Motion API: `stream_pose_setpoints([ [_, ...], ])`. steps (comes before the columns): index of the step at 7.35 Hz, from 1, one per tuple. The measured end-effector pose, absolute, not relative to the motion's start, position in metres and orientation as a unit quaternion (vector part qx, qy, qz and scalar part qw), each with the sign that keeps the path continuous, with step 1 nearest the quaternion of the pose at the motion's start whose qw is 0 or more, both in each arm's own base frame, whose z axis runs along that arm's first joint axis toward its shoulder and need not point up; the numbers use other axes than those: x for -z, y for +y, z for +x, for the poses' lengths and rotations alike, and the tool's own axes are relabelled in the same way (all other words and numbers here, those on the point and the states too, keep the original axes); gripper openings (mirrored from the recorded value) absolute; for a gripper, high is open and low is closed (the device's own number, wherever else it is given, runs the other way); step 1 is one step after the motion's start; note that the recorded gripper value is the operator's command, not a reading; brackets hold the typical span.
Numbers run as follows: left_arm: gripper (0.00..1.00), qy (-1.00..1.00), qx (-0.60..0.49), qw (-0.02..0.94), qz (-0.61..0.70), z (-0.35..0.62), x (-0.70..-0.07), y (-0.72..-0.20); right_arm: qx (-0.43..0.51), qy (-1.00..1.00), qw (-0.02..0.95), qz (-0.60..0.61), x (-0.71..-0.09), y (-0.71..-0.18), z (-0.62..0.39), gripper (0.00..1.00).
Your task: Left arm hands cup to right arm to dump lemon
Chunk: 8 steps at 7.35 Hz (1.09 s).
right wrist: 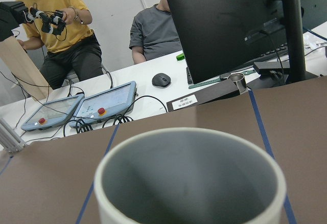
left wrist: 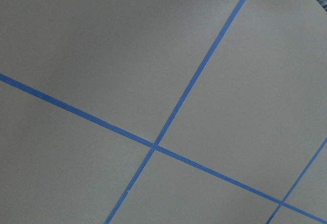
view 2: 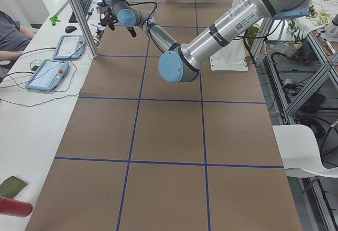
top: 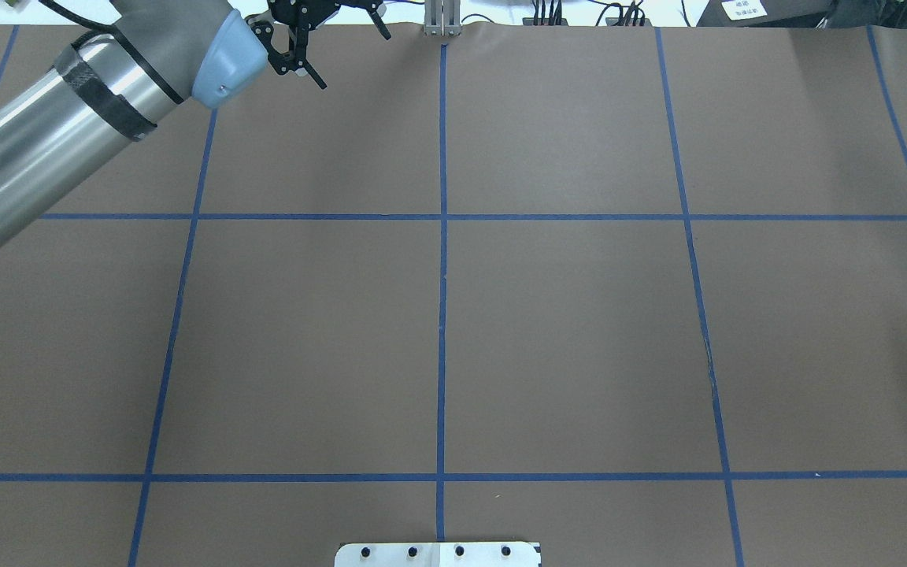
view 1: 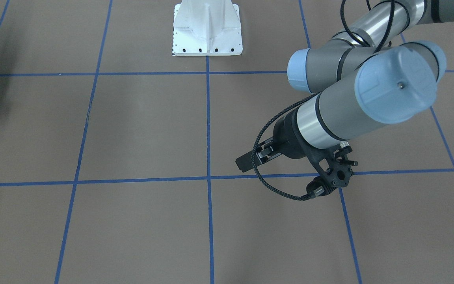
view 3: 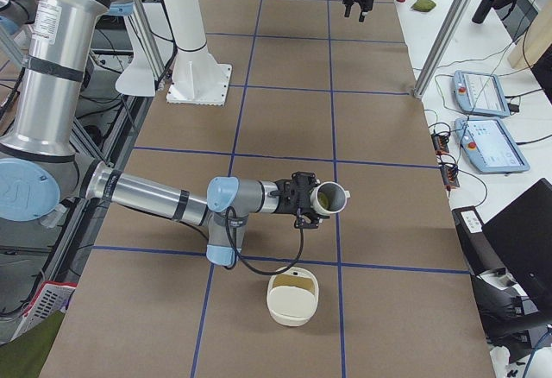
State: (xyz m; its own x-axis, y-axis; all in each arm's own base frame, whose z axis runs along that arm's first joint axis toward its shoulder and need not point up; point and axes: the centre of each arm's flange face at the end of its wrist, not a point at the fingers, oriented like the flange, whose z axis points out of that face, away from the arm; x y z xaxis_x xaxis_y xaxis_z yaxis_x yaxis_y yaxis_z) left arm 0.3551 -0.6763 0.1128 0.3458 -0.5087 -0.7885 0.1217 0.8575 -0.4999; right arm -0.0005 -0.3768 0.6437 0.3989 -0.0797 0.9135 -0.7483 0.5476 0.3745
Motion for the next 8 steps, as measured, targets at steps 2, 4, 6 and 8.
stream_pose_setpoints([
  [2,1.00,0.537,0.197,0.800,-0.179,0.355,-0.113,-0.676,-0.279,-0.543,0.691,0.387,-0.686,-0.351,0.007,0.30],
  [4,1.00,0.537,0.198,0.800,-0.179,0.354,-0.112,-0.677,-0.336,-0.587,0.653,0.342,-0.713,-0.331,0.013,0.30],
  [6,1.00,0.535,0.201,0.803,-0.170,0.356,-0.111,-0.677,-0.382,-0.623,0.612,0.300,-0.724,-0.318,0.018,0.31],
  [8,1.00,0.534,0.204,0.804,-0.163,0.357,-0.110,-0.678,-0.435,-0.661,0.558,0.250,-0.728,-0.309,0.025,0.30],
])
